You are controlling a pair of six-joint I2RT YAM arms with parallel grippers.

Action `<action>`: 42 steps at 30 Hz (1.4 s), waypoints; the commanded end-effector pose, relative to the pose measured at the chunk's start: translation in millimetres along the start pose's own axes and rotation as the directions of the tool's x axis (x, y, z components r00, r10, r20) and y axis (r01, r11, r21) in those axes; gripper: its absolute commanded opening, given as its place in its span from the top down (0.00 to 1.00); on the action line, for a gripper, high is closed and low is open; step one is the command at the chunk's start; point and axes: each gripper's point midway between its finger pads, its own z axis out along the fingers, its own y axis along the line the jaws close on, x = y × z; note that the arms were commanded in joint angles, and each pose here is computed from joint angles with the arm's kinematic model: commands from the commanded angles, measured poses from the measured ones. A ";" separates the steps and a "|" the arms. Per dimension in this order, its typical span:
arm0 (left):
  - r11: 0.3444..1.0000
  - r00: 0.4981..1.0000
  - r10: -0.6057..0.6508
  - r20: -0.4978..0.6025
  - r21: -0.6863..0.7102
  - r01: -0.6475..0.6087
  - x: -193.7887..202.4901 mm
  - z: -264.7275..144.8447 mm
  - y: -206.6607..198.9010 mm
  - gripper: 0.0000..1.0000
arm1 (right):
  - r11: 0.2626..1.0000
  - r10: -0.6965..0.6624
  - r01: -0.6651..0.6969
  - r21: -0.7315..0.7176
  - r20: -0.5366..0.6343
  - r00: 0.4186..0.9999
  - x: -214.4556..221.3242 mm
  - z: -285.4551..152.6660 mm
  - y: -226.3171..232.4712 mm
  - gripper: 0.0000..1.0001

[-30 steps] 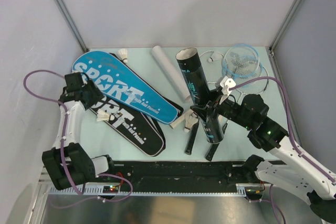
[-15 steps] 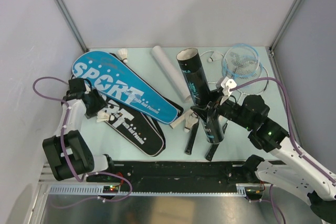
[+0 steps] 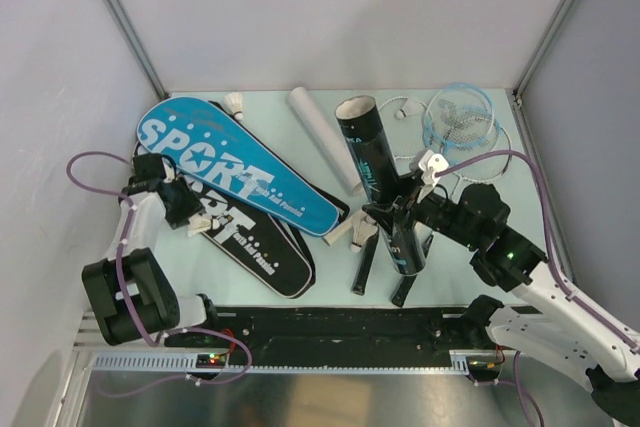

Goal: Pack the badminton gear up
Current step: Pick up the shuttlecock from the racket bag.

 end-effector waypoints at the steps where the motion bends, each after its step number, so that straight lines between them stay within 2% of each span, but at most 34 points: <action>1: 0.998 0.998 -0.006 0.057 0.066 0.003 -7.9 -12.9 -10.7 0.56 | 1.000 -0.019 0.017 0.019 0.086 0.996 -12.3 10.6 -6.2 0.67; 4: 0.995 0.998 -0.017 0.059 0.097 0.011 -7.7 -16.6 -16.4 0.70 | 1.000 -0.012 0.010 0.021 0.081 0.997 -6.9 16.0 -8.3 0.67; 8: 0.992 0.996 -0.021 0.091 0.128 0.009 -10.6 -26.5 -22.2 0.79 | 1.000 -0.017 0.015 0.023 0.093 0.995 -7.1 20.9 -10.1 0.67; 13: 0.985 0.994 -0.013 0.109 0.173 -0.006 -11.6 -35.5 -30.0 0.98 | 0.999 -0.032 0.030 0.024 0.092 0.995 -2.4 28.9 -13.1 0.68; 16: 0.980 0.991 -0.018 0.129 0.200 -0.008 -13.6 -43.2 -34.9 1.00 | 0.996 -0.084 0.083 0.010 0.096 0.992 0.3 34.3 -13.6 0.67; 20: 0.963 0.980 -0.031 0.194 0.267 -0.023 -27.4 -67.5 -50.6 1.00 | 0.971 -0.229 0.234 -0.047 0.101 0.968 3.0 36.6 -12.2 0.67; 24: 0.929 0.954 -0.038 0.297 0.363 -0.075 -53.5 -112.3 -80.6 1.00 | 0.901 -0.399 0.412 -0.132 0.117 0.909 10.7 34.8 -10.4 0.65; 28: 0.894 0.912 -0.016 0.410 0.415 -0.171 -69.9 -160.8 -113.6 1.00 | 0.854 -0.508 0.516 -0.066 0.114 0.854 10.2 41.4 -34.0 0.65; 30: 0.861 0.896 0.000 0.445 0.456 -0.226 -71.7 -184.4 -132.5 1.00 | 0.825 -0.561 0.565 -0.024 0.088 0.823 11.6 42.0 -51.6 0.66; 32: 0.808 0.891 0.018 0.454 0.518 -0.280 -68.5 -206.5 -153.6 1.00 | 0.767 -0.641 0.640 0.031 0.046 0.766 13.8 41.2 -69.2 0.67; 39: 0.574 0.880 0.120 0.460 0.691 -0.439 -34.3 -273.9 -215.7 1.00 | 0.601 -0.788 0.790 0.124 -0.072 0.611 15.1 35.6 -103.7 0.67; 42: 0.478 0.866 0.151 0.476 0.732 -0.486 -16.9 -301.9 -229.3 1.00 | 0.572 -0.804 0.813 0.114 -0.118 0.582 22.1 33.1 -110.9 0.67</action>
